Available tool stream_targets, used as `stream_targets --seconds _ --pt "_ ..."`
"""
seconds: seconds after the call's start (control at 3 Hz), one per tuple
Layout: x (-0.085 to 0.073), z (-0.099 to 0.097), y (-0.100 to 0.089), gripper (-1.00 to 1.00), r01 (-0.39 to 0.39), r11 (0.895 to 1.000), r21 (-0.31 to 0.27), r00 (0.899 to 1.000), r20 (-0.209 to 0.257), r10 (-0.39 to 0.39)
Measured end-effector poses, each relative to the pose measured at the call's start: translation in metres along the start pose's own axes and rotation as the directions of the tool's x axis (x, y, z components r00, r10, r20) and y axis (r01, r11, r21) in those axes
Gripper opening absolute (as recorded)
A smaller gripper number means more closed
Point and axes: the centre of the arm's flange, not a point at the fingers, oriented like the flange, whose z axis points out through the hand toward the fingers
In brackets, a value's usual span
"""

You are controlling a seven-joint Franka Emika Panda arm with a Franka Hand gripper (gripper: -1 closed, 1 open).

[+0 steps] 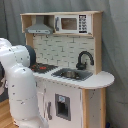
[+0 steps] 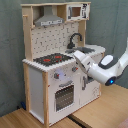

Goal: Play with the kitchen

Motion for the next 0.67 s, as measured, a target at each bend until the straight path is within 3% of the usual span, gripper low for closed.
stream_targets --seconds 0.67 --pt "0.005 0.027 0.074 1.0 -0.066 0.997 0.05 0.988 0.141 0.058"
